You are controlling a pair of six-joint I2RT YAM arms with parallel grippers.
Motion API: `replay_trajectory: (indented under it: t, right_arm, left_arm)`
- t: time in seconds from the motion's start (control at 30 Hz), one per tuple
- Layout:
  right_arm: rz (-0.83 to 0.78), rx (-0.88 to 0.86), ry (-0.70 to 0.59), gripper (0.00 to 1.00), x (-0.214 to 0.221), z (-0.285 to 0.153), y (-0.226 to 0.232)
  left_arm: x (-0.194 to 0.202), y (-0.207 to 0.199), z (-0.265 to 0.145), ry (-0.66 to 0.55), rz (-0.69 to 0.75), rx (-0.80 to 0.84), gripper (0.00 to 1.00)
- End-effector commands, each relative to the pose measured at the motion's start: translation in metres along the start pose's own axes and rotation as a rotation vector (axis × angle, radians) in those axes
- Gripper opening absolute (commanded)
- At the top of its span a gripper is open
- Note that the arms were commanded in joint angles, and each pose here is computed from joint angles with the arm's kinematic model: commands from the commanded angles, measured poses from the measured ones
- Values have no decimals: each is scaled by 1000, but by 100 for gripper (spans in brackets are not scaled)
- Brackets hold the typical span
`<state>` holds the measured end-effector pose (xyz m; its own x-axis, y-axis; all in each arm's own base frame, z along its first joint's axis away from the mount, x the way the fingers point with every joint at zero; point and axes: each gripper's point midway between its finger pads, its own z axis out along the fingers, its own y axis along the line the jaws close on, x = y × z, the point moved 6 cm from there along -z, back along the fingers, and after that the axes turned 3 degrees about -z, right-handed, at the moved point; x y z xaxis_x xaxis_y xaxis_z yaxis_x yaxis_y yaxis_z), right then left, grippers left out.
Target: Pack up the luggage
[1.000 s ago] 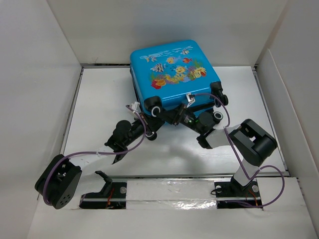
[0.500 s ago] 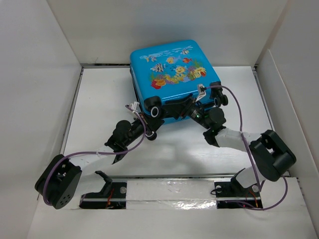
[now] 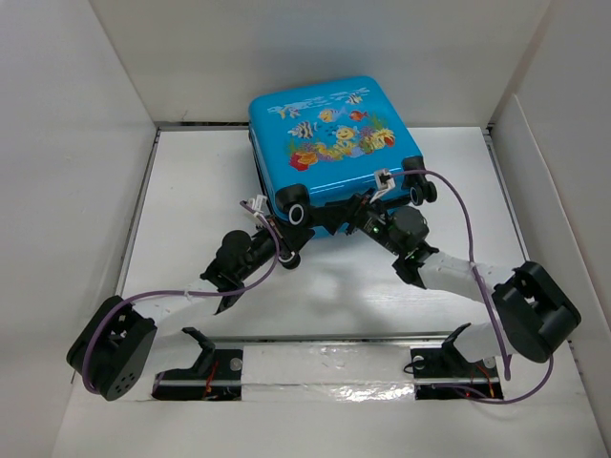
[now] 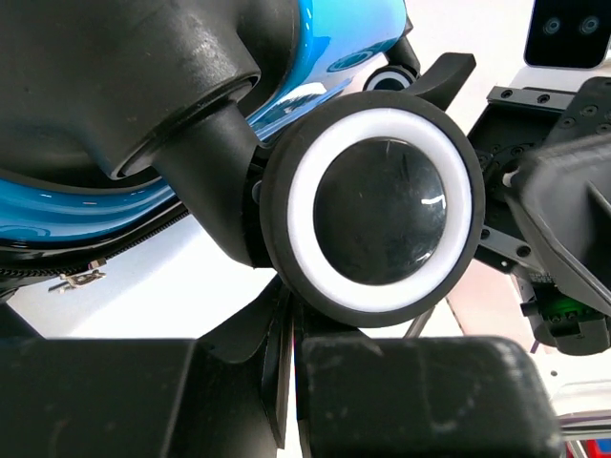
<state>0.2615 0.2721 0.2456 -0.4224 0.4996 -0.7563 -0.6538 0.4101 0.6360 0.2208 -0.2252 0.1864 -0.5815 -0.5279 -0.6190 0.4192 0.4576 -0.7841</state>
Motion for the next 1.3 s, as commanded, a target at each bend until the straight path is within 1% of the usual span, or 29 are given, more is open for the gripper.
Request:
replay_trajectory:
  t: [0.0, 0.07, 0.13, 0.17, 0.2, 0.43, 0.67, 0.9, 1.0, 1.03, 1.1, 1.2, 1.23, 1.27]
  right_arm:
    - [-65, 17, -36, 100, -11, 3, 3]
    - [-91, -13, 1, 100, -6, 9, 9]
    - [-121, -30, 2, 100, -11, 18, 19]
    - [-144, -8, 26, 100, -8, 20, 18]
    - [-155, -21, 19, 100, -12, 24, 26]
    - [-168, -24, 37, 100, -7, 30, 30]
    - [-179, 48, 82, 100, 1, 32, 23]
    - [-165, 54, 87, 99, 5, 48, 18]
    - [-169, 60, 77, 96, 0, 56, 19]
    - [-170, 57, 72, 93, -2, 59, 20]
    - [-170, 60, 56, 92, -3, 62, 19]
    - [-161, 64, 50, 88, -2, 65, 17]
    - [-158, 64, 48, 84, -2, 66, 17]
    - [-159, 63, 39, 77, -3, 67, 17]
  left_arm:
    - [-22, -18, 3, -104, 37, 92, 0]
    - [-22, -18, 3, -104, 40, 92, 0]
    - [-22, -18, 3, -103, 40, 91, 0]
    - [-21, -17, 3, -100, 41, 90, 0]
    - [-21, -17, 3, -100, 39, 90, 0]
    - [-21, -13, 3, -100, 39, 83, 0]
    - [-21, -14, 3, -100, 40, 95, 0]
    - [-20, -13, 2, -103, 41, 94, 0]
    - [-19, -12, 1, -104, 44, 92, 0]
    - [-19, -11, 0, -104, 46, 88, 0]
    - [-19, -11, 0, -105, 52, 83, 0]
    - [-19, -9, -1, -105, 59, 73, 0]
    - [-18, -8, -2, -106, 62, 68, 0]
    - [-18, -7, -2, -107, 65, 62, 0]
